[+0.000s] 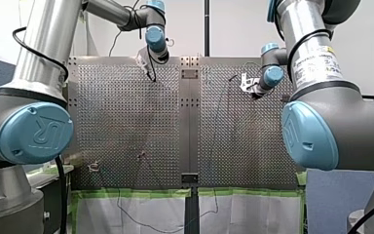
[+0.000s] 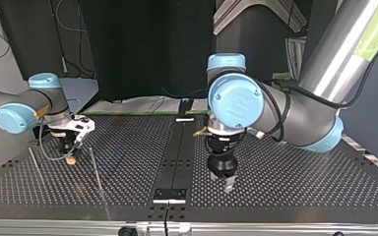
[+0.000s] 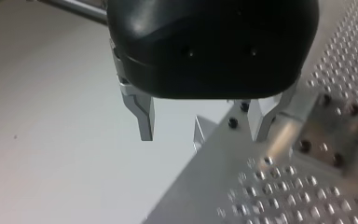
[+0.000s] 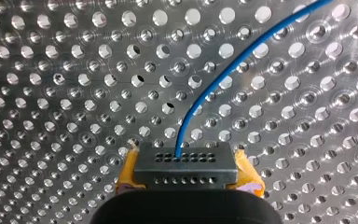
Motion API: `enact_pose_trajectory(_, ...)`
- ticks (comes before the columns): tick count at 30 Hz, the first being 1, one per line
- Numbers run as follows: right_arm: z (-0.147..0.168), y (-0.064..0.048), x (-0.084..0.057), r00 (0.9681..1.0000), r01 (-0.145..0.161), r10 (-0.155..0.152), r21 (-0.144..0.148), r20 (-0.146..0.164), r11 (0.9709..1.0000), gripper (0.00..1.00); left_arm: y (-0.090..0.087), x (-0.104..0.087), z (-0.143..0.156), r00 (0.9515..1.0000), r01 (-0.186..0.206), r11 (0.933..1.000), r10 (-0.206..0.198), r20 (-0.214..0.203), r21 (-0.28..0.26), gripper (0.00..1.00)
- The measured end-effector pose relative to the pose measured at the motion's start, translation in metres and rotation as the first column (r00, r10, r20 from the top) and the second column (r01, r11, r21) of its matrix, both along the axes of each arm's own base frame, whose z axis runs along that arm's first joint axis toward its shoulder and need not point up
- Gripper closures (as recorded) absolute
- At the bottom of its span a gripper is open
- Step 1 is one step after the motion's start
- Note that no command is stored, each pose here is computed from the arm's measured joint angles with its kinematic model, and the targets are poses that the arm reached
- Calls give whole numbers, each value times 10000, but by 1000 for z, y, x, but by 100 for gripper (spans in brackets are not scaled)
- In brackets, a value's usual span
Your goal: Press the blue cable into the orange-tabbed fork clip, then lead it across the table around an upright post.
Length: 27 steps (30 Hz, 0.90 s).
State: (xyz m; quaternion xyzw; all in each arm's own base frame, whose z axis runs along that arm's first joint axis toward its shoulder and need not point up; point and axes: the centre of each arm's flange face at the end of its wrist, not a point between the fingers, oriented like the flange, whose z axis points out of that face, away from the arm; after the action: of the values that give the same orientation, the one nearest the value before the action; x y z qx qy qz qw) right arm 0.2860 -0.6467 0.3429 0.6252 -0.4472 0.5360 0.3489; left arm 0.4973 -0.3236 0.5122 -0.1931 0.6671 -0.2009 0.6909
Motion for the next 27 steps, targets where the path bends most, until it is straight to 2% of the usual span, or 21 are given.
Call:
enact_pose_trajectory(5,0,1,2,10000,-26,26,0,-8,10000,100,2,1,-18,9998,-220,9997,220,-6,96,0)
enact_pose_trajectory(15,0,2,4,10000,-30,30,-5,-24,10000,100,1,0,-51,9996,-298,9995,298,-6,33,0)
enact_pose_trajectory(19,0,3,6,10000,-58,58,-2,-27,10000,100,1,-3,-65,9987,-506,9984,507,-16,271,0)
enact_pose_trajectory(27,0,4,8,10000,-92,92,11,-28,10000,100,0,-13,-95,9947,-1024,9918,1029,-30,763,0)
